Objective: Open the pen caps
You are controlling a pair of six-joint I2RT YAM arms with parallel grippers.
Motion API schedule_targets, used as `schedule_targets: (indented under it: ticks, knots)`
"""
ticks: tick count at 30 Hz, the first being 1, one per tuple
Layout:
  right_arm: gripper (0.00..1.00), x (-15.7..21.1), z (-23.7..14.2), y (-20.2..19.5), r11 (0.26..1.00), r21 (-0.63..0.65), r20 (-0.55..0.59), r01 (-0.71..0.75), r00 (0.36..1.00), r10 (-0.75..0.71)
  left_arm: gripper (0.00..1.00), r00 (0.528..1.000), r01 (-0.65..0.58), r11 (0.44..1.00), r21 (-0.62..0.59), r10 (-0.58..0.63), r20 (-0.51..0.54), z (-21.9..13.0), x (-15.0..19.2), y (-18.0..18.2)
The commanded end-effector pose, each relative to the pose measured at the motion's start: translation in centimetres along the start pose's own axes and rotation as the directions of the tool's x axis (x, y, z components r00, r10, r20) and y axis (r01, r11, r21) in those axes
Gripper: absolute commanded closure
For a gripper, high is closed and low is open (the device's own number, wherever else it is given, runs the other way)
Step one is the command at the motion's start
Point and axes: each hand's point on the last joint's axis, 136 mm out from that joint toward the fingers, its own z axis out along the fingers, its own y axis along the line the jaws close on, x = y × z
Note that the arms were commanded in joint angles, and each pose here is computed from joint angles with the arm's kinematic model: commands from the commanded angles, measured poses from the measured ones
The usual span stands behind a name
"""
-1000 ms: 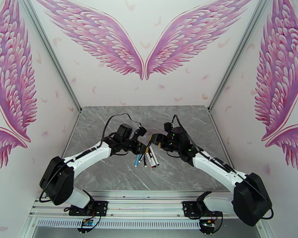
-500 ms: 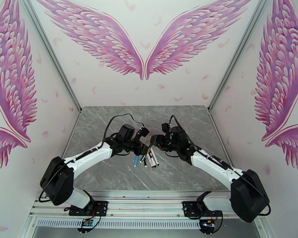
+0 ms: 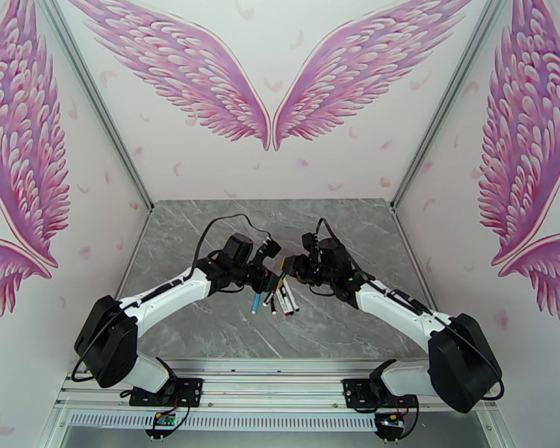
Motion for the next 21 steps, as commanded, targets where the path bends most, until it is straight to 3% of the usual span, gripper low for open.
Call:
schedule_targets:
  ticks: [1,12,16,21]
  knots:
    - [0.73,-0.44,0.12,1.31,1.000,-0.026,0.001,0.017,1.000,-0.017,0.87,0.998,-0.053,0.998,0.023,0.052,0.042,-1.23,-1.75,-1.73]
    - [0.74,-0.49,0.03,1.23,0.999,-0.021,0.008,0.024,1.000,-0.024,0.87,0.998,-0.055,0.998,0.037,0.054,0.027,-1.02,-1.37,-2.01]
    - [0.80,-0.46,-0.02,1.16,1.000,-0.020,0.011,0.024,1.000,-0.024,0.87,0.998,-0.053,0.998,0.046,0.051,0.026,-1.00,-1.36,-2.15]
    - [0.86,-0.37,-0.14,1.31,0.999,-0.030,0.011,0.028,1.000,-0.027,0.78,0.998,-0.044,0.998,0.053,0.042,0.040,-0.97,-1.66,-2.30]
